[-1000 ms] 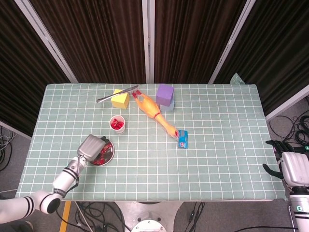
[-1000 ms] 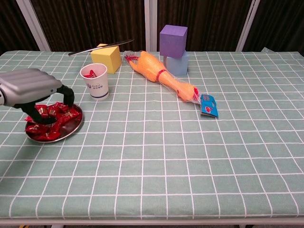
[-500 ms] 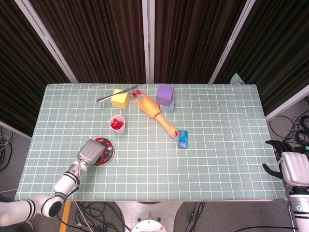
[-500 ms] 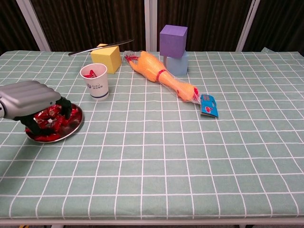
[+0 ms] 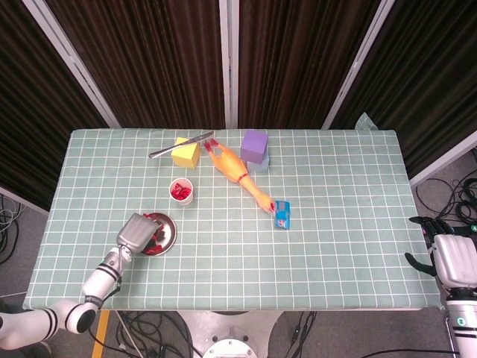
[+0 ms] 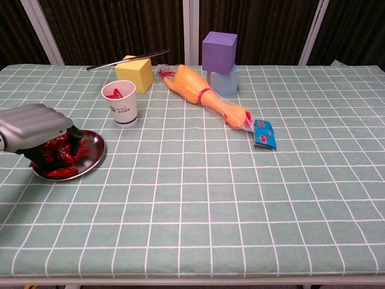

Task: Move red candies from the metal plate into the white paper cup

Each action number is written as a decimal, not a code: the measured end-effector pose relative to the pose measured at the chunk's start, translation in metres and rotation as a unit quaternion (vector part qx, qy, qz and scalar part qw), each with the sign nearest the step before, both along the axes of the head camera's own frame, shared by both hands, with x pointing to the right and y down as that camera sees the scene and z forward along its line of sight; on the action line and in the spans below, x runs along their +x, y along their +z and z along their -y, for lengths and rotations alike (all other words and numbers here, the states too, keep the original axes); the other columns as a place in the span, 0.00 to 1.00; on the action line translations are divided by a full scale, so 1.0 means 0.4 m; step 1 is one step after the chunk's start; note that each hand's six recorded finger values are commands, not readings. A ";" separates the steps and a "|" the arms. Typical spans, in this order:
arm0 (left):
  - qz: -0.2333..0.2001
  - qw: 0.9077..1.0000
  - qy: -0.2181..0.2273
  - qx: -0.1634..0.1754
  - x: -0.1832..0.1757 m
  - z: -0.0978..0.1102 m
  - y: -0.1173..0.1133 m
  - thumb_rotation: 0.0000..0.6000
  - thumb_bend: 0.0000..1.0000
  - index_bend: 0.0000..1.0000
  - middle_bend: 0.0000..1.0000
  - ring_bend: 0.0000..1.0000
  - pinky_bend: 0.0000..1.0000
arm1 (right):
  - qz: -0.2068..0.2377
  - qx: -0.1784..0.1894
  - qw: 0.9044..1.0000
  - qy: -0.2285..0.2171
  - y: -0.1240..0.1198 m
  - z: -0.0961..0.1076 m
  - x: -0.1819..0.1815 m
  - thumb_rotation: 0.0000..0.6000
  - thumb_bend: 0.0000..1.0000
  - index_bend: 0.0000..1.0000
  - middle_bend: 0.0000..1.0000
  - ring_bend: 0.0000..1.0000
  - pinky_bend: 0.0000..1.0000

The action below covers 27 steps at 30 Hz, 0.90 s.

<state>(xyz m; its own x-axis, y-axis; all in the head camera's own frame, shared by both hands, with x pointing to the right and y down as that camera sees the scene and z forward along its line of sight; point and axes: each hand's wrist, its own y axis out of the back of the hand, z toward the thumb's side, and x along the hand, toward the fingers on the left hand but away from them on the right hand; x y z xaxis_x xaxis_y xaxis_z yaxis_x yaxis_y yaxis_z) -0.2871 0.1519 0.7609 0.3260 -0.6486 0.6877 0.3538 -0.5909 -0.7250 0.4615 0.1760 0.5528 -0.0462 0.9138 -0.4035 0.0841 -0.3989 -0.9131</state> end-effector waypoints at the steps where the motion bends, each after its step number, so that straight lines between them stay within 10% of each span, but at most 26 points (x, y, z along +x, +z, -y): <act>1: 0.000 1.000 -0.001 0.000 -0.001 0.001 0.002 1.00 0.37 0.58 0.61 0.90 1.00 | 0.000 0.000 1.000 0.000 0.000 0.000 0.000 1.00 0.10 0.26 0.29 0.26 0.59; 19: -0.043 0.999 -0.015 0.009 0.007 0.033 -0.036 1.00 0.49 0.69 0.72 0.93 1.00 | 0.000 0.003 1.000 -0.001 -0.005 0.000 0.000 1.00 0.10 0.26 0.30 0.27 0.59; 27: -0.093 0.994 -0.011 0.051 0.088 0.162 -0.140 1.00 0.48 0.68 0.71 0.93 1.00 | 0.002 0.002 1.000 0.003 -0.002 -0.003 0.006 1.00 0.10 0.26 0.30 0.27 0.59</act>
<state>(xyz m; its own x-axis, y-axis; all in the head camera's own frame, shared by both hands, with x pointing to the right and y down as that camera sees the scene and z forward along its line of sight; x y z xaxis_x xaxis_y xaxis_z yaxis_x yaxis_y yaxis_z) -0.2519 0.0871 0.7049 0.4261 -0.7203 0.5474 0.1963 -0.5170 -0.8332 0.4641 0.1772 0.5521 -0.0500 0.9151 -0.4001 0.0900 -0.3948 -0.9143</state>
